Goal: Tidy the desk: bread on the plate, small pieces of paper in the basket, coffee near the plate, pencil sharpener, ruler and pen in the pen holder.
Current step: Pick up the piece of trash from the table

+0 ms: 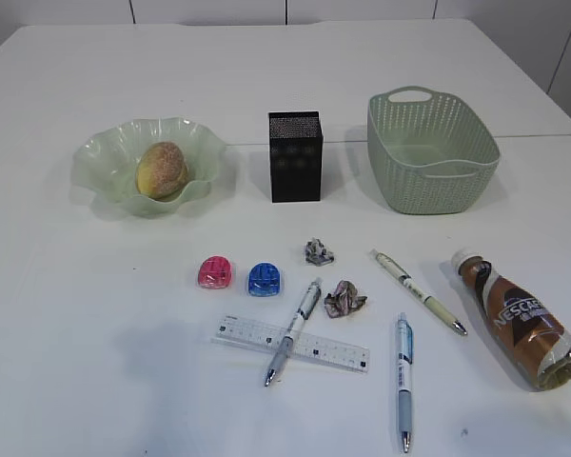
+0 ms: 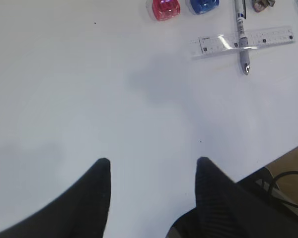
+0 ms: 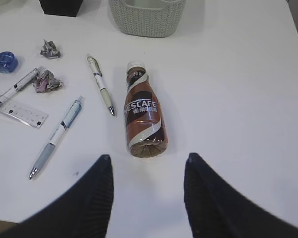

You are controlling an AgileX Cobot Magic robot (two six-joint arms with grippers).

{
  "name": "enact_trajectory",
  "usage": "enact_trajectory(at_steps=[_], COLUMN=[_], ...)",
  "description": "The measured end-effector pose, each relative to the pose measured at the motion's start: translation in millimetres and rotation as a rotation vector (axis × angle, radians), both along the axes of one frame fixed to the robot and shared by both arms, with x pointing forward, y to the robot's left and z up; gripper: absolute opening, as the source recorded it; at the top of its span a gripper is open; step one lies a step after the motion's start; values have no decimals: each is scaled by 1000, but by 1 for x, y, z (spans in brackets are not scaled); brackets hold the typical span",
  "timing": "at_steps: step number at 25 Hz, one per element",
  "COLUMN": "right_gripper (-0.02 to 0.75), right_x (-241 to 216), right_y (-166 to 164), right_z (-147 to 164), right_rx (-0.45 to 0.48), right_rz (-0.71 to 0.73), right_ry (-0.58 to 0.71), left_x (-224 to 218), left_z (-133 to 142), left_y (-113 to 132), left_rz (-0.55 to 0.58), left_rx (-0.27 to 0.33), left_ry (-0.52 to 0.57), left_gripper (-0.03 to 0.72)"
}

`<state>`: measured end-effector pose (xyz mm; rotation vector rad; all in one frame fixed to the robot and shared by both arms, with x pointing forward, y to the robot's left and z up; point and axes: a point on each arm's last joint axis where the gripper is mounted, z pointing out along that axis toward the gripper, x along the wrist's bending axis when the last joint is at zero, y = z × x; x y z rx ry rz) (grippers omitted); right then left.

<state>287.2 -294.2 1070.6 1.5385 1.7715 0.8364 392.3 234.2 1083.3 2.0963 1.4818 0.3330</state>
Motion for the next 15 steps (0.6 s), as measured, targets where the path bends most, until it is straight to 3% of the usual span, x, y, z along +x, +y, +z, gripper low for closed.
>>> enact_trajectory(at_steps=[9,15], right_gripper=[377,377], right_x=[54,103], right_y=[5,16], right_z=[13,25], right_rx=[25,37], right_rz=[32,173], right_ry=[174,307], left_x=[4,5], left_z=[-3,-2], left_y=[1,1], left_rz=[5,5], left_rx=[8,16], left_ry=[-41,-61], left_gripper=[384,384])
